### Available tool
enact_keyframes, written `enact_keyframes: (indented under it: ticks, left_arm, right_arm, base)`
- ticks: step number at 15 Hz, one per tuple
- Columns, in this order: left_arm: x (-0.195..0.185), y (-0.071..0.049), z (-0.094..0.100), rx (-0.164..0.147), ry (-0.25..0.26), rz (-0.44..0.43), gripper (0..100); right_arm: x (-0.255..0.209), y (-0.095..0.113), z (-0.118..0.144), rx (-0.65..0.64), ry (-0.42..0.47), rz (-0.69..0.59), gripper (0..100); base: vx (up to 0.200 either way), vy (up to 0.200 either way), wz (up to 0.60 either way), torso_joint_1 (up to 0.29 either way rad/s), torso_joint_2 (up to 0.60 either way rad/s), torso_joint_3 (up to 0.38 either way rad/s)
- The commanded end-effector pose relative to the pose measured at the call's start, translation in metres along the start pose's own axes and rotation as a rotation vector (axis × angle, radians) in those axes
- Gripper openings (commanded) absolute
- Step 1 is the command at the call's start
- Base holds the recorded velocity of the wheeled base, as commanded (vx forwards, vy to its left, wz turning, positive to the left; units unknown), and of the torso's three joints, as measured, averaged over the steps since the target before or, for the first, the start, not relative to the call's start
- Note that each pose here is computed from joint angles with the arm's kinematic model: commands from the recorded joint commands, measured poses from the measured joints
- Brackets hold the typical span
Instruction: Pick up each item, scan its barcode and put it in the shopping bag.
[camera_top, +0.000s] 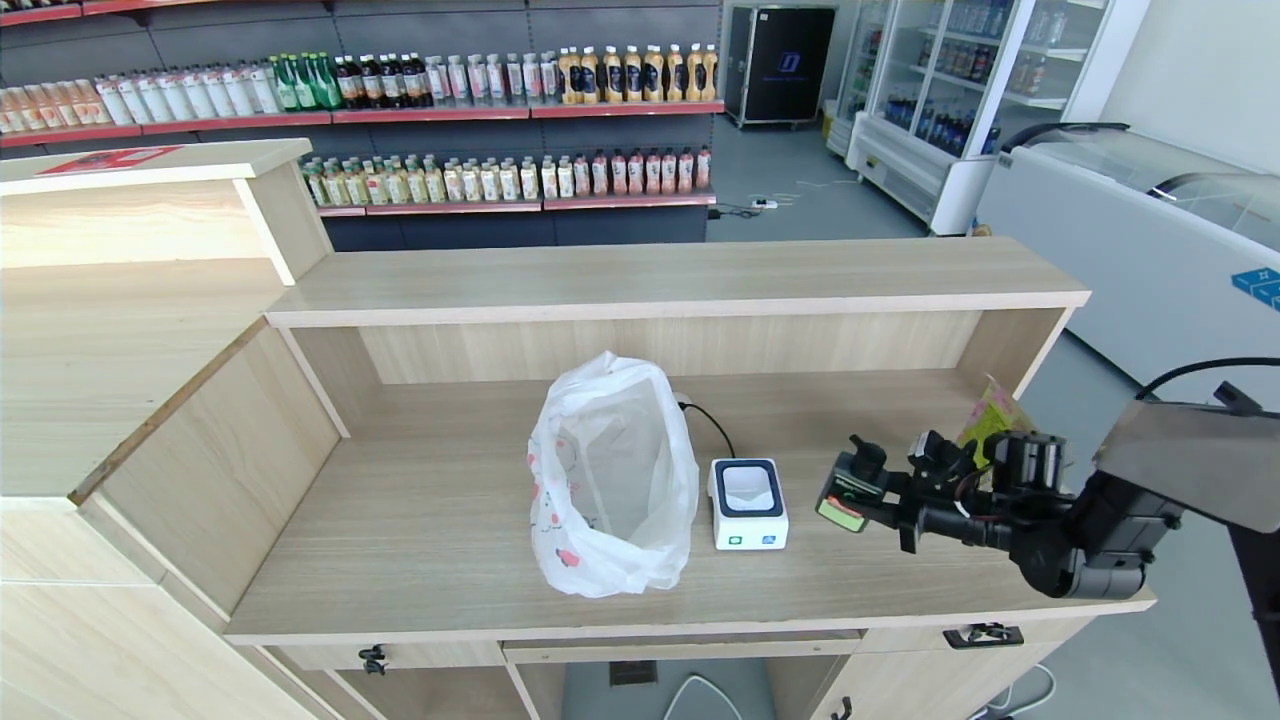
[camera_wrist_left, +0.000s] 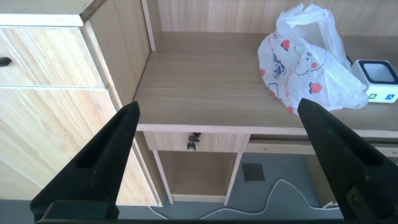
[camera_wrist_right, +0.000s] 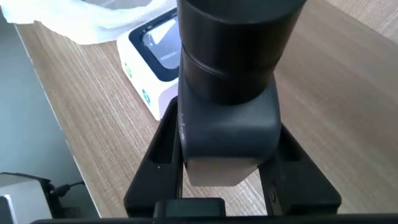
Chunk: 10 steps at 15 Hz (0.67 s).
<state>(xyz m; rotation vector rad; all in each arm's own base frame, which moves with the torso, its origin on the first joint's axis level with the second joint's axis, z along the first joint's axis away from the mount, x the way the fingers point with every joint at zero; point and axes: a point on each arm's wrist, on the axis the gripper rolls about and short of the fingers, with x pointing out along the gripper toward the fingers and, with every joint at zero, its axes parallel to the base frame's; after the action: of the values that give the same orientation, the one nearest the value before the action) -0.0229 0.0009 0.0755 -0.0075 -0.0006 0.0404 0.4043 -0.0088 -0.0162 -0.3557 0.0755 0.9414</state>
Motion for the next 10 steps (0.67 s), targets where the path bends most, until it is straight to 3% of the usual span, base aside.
enact_keyframes:
  ticks: [1, 3, 5, 7, 9, 10]
  left_arm:
    - [0.000, 0.000, 0.000, 0.000, 0.000, 0.001, 100]
    - [0.000, 0.000, 0.000, 0.000, 0.000, 0.001, 100]
    - [0.000, 0.000, 0.000, 0.000, 0.000, 0.001, 100]
    - [0.000, 0.000, 0.000, 0.000, 0.000, 0.001, 100]
    - [0.000, 0.000, 0.000, 0.000, 0.000, 0.003, 100]
    - [0.000, 0.000, 0.000, 0.000, 0.000, 0.001, 100]
  right_arm:
    - [-0.048, 0.016, 0.105, -0.225, -0.086, -0.047, 0]
    - [-0.077, 0.025, 0.161, -0.468, -0.151, -0.113, 0]
    - [-0.098, 0.050, 0.197, -0.782, -0.193, -0.162, 0]
    - [-0.117, 0.080, 0.205, -1.088, -0.190, -0.160, 0]
    - [-0.108, 0.105, 0.219, -1.254, -0.332, -0.036, 0]
    - [-0.104, 0.109, 0.227, -1.354, -0.373, -0.046, 0]
  base:
    - [0.000, 0.000, 0.00, 0.000, 0.00, 0.000]
    - [0.000, 0.000, 0.00, 0.000, 0.00, 0.000]
    - [0.000, 0.000, 0.00, 0.000, 0.00, 0.000]
    - [0.000, 0.000, 0.00, 0.000, 0.00, 0.000]
    - [0.000, 0.000, 0.00, 0.000, 0.00, 0.000]
    - [0.000, 0.000, 0.00, 0.000, 0.00, 0.000]
